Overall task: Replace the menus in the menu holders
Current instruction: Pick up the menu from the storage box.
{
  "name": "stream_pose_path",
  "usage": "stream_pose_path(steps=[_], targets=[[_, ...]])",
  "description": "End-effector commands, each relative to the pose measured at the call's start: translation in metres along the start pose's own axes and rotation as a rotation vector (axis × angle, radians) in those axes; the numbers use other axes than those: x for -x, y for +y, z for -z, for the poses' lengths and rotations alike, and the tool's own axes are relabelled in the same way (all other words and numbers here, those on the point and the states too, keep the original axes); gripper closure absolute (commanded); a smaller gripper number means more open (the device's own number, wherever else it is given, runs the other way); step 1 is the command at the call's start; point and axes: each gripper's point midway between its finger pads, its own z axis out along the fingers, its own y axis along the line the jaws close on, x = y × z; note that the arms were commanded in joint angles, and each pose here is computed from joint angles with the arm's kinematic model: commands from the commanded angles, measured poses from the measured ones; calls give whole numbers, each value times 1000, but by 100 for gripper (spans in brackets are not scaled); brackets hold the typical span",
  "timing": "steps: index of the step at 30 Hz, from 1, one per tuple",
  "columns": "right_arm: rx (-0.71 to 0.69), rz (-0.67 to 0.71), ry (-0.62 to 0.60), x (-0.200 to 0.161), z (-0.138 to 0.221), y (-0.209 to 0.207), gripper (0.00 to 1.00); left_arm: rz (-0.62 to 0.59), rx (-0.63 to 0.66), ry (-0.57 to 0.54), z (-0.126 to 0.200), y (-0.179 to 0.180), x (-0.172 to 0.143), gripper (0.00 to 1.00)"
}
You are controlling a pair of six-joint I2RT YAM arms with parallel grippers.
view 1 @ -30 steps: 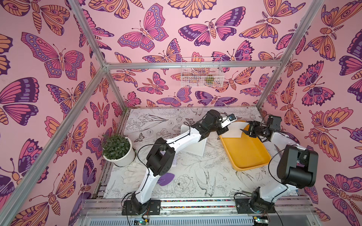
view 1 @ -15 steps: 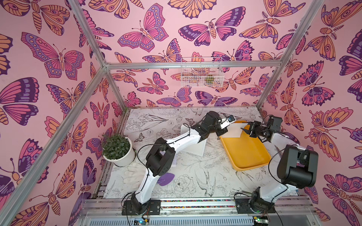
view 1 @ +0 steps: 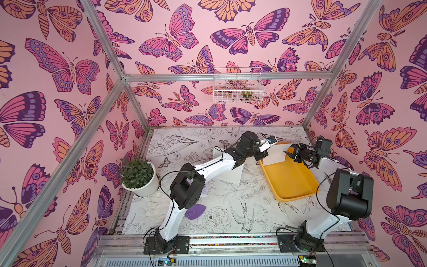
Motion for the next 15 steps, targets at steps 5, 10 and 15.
stream_pose_path(steps=[5, 10, 15], targets=[[-1, -16, 29, 1, -6, -6, 65, 2, 12, -49, 14, 9, 19, 100], [-3, -10, 42, -1, -10, -5, 63, -3, 8, -58, 16, 9, 22, 100], [1, -10, 50, -1, -13, -5, 61, -8, 1, -68, 18, 7, 26, 100]])
